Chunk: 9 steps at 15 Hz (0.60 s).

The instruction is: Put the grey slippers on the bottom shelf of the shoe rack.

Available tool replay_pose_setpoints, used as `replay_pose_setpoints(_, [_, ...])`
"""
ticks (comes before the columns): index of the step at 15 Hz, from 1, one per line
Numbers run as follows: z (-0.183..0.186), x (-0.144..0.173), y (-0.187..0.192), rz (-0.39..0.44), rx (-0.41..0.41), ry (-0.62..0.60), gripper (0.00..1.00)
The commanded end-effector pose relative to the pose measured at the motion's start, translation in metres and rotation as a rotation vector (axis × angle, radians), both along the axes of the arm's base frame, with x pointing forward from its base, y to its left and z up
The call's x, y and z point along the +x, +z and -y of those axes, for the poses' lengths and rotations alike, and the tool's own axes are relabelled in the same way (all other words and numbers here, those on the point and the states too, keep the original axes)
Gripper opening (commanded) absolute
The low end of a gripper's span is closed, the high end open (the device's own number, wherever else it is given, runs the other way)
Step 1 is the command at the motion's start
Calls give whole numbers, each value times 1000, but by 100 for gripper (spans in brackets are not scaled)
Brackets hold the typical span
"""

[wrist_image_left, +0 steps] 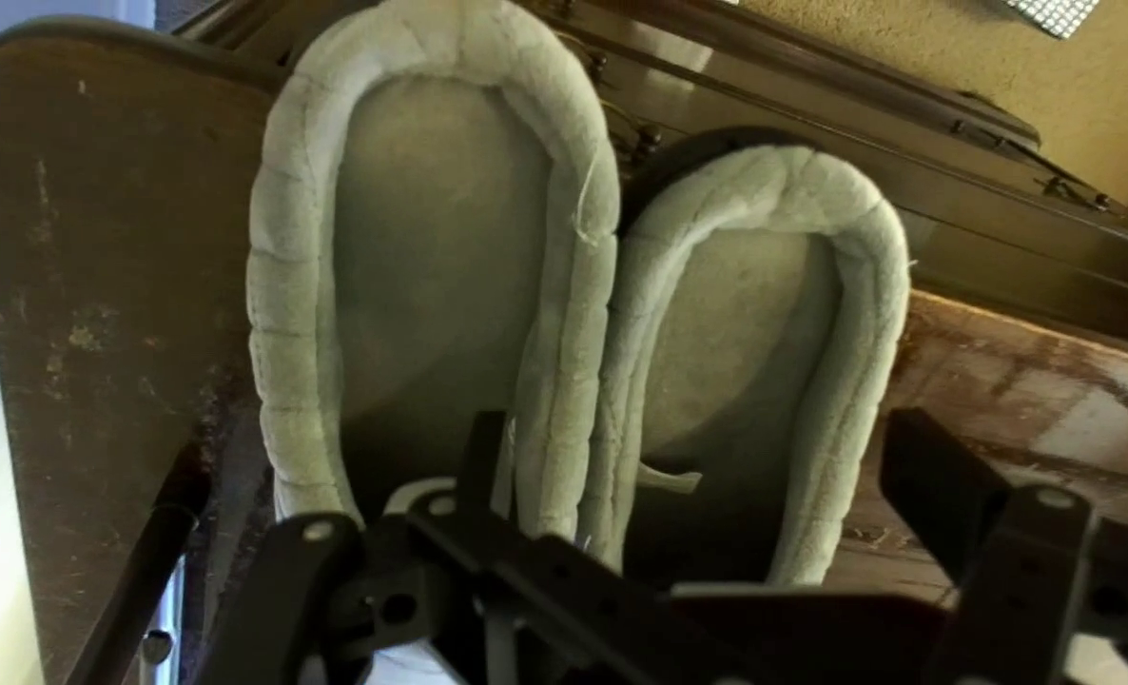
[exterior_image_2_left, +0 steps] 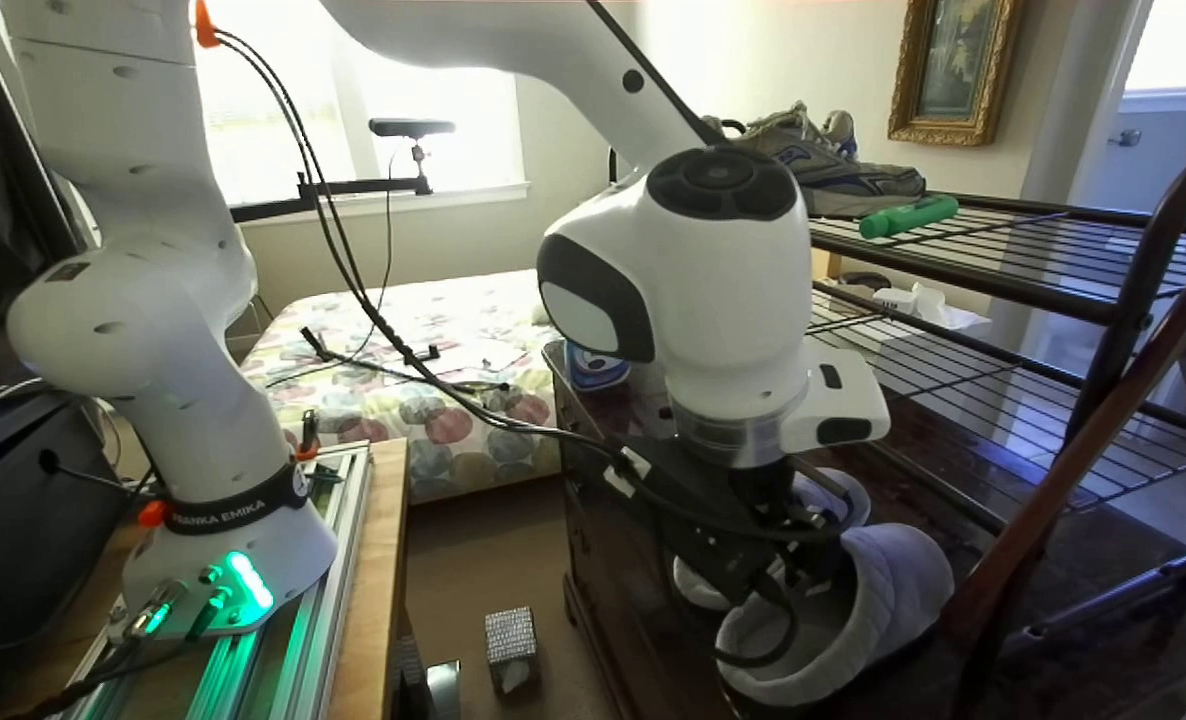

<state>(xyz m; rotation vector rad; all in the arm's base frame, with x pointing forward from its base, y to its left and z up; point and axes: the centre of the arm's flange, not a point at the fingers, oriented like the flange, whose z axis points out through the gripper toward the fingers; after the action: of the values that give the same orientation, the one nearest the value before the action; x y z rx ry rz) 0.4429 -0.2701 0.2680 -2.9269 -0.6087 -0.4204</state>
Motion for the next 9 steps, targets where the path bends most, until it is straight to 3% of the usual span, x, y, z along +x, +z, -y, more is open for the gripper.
replay_pose_setpoints(1, [12, 0, -7, 35, 48, 6, 100])
replay_pose_setpoints(9, [59, -25, -29, 208, 148, -75, 100])
